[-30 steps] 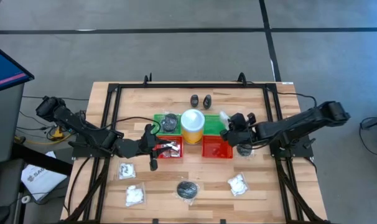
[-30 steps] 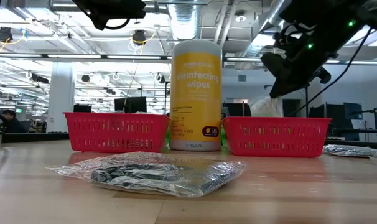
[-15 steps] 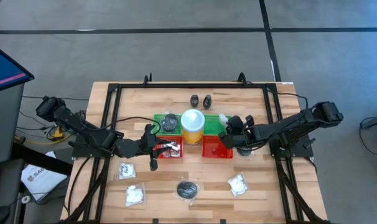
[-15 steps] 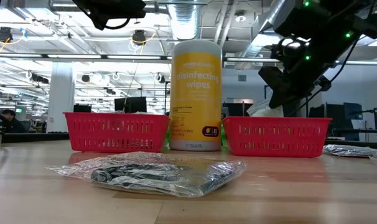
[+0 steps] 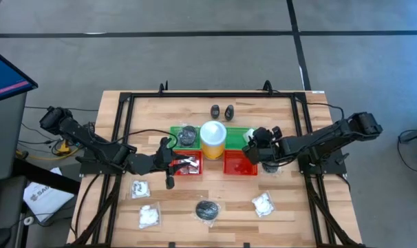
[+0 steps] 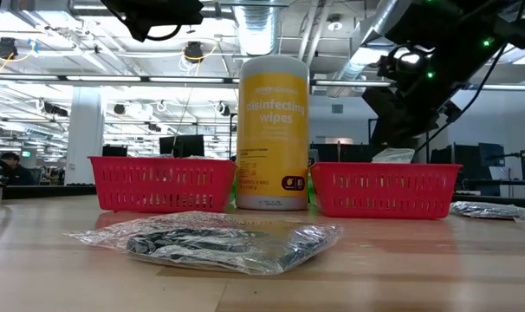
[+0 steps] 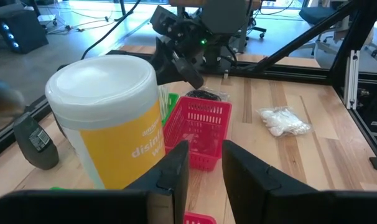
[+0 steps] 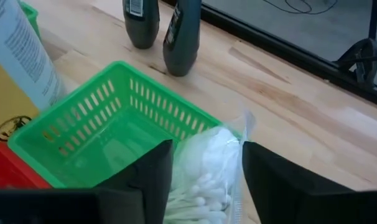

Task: Pick & Place Travel size toiletries
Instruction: Put the right vanity pack into the right green basket

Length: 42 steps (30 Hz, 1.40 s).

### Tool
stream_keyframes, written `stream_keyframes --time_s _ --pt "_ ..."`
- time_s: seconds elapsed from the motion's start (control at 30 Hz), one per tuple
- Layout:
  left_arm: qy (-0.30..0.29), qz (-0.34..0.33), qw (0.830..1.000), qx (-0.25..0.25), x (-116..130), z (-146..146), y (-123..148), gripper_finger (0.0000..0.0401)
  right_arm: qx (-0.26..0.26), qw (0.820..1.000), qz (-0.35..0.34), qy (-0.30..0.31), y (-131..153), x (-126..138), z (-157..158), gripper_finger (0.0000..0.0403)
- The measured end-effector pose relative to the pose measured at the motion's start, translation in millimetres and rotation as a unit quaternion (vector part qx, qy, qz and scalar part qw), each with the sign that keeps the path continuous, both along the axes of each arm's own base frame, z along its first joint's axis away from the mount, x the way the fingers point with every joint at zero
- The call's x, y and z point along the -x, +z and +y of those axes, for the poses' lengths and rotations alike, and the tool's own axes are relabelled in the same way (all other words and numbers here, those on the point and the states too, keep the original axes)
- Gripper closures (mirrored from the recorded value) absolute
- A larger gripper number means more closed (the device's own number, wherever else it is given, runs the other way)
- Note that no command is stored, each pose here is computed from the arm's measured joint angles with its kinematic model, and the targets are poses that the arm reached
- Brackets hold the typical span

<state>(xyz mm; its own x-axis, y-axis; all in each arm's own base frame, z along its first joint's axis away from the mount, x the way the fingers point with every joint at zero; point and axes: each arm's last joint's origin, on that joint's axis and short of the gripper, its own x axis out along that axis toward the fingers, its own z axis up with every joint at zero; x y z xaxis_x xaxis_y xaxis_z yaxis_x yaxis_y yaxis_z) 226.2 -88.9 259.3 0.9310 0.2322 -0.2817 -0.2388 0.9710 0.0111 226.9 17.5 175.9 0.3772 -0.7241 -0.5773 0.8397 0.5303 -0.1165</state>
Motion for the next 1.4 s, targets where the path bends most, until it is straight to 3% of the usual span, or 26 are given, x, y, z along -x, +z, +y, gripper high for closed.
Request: stream_keyframes --time_s 0.23,0.57,1.03,1.4 --pt "0.000 -0.001 1.000 0.001 0.0 0.0 0.1 0.0313 0.008 0.999 0.031 0.006 10.2 -1.3 0.2 0.0202" --pt "0.000 -0.001 1.000 0.001 -0.1 0.0 0.2 0.0313 0.014 0.996 0.072 0.049 27.6 0.6 19.2 0.0217" --pt "0.000 -0.001 1.000 0.001 -0.1 -0.1 0.2 0.0313 -0.097 0.974 0.086 0.185 24.4 16.3 76.9 0.0236" --pt "0.001 -0.005 1.000 0.005 -0.3 -0.1 0.8 0.0313 -0.169 0.958 0.069 0.223 22.9 37.0 114.1 0.0245"
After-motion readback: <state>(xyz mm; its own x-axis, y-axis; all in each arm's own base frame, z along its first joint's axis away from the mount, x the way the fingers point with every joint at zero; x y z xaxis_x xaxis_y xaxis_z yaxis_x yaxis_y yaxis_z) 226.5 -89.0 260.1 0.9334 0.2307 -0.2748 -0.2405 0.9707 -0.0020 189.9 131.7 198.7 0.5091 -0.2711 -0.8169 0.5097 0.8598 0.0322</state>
